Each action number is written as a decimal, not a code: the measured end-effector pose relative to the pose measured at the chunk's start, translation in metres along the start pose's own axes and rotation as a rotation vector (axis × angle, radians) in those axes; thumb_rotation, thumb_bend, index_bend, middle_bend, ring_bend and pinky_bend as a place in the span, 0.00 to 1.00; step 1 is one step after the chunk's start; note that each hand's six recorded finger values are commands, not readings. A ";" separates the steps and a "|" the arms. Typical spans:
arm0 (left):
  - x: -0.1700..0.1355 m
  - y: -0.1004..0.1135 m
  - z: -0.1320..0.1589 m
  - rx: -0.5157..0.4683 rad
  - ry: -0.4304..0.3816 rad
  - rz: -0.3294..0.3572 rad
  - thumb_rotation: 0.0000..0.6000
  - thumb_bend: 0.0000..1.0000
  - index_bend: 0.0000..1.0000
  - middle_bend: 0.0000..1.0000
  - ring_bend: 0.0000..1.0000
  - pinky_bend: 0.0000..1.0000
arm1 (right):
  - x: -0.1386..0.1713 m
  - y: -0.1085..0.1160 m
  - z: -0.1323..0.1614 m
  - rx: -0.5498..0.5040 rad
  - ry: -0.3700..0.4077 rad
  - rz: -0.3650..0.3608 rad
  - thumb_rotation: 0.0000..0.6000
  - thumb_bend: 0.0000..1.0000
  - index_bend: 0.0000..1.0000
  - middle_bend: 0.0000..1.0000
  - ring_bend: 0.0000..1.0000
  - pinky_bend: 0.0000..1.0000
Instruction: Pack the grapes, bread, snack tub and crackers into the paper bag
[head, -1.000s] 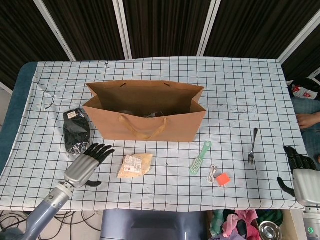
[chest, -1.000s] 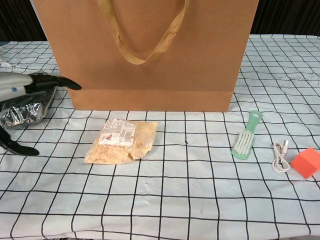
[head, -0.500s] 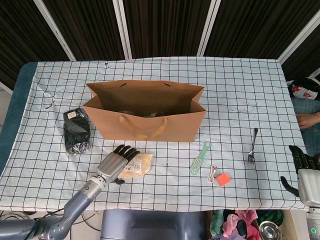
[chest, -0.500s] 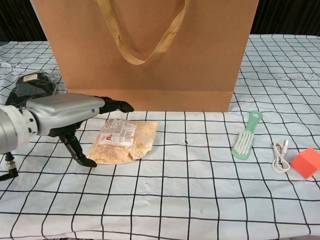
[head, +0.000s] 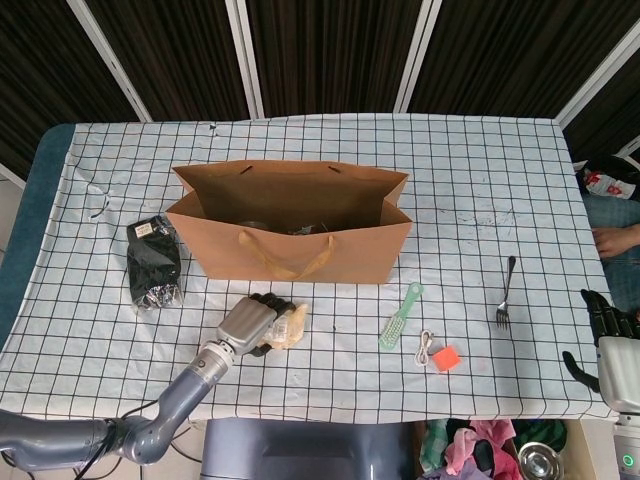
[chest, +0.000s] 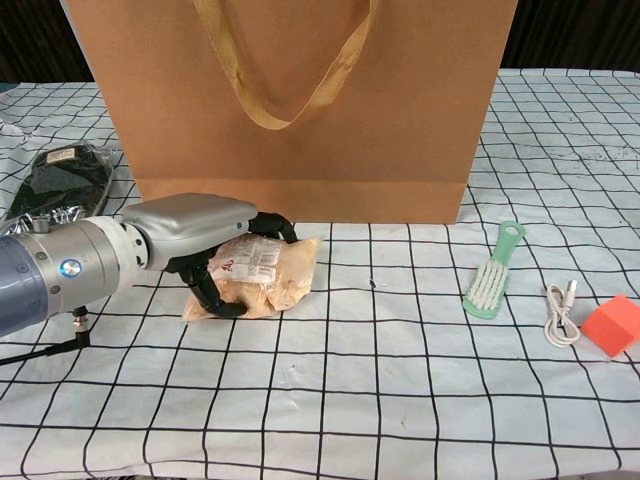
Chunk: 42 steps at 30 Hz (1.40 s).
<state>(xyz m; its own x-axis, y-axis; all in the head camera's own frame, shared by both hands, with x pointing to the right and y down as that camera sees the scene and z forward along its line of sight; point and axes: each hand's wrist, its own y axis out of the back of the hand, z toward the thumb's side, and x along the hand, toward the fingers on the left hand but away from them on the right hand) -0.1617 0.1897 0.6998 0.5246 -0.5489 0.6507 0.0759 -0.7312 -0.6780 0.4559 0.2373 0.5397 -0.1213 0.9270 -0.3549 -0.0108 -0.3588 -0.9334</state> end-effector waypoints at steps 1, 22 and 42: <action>0.001 0.000 0.001 -0.003 -0.007 0.005 1.00 0.36 0.30 0.35 0.25 0.34 | 0.000 0.000 0.000 0.000 0.000 -0.001 1.00 0.22 0.01 0.09 0.17 0.19; -0.050 0.068 0.029 -0.084 -0.230 0.296 1.00 0.42 0.39 0.45 0.33 0.39 | 0.000 0.003 -0.003 -0.005 -0.020 -0.018 1.00 0.22 0.01 0.10 0.18 0.19; -0.092 0.253 0.049 -0.138 -0.360 0.812 1.00 0.41 0.37 0.43 0.33 0.39 | -0.002 -0.003 -0.005 0.006 -0.037 -0.004 1.00 0.22 0.01 0.10 0.18 0.19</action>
<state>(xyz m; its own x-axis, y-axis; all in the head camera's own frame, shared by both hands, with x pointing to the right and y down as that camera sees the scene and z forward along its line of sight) -0.1493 0.0755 0.4519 0.6082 -0.7746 -0.1732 -0.5242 -0.2282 -0.8205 0.4615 0.2374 0.5426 -0.1576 0.9239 -0.3487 -0.0171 -0.3556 -0.9345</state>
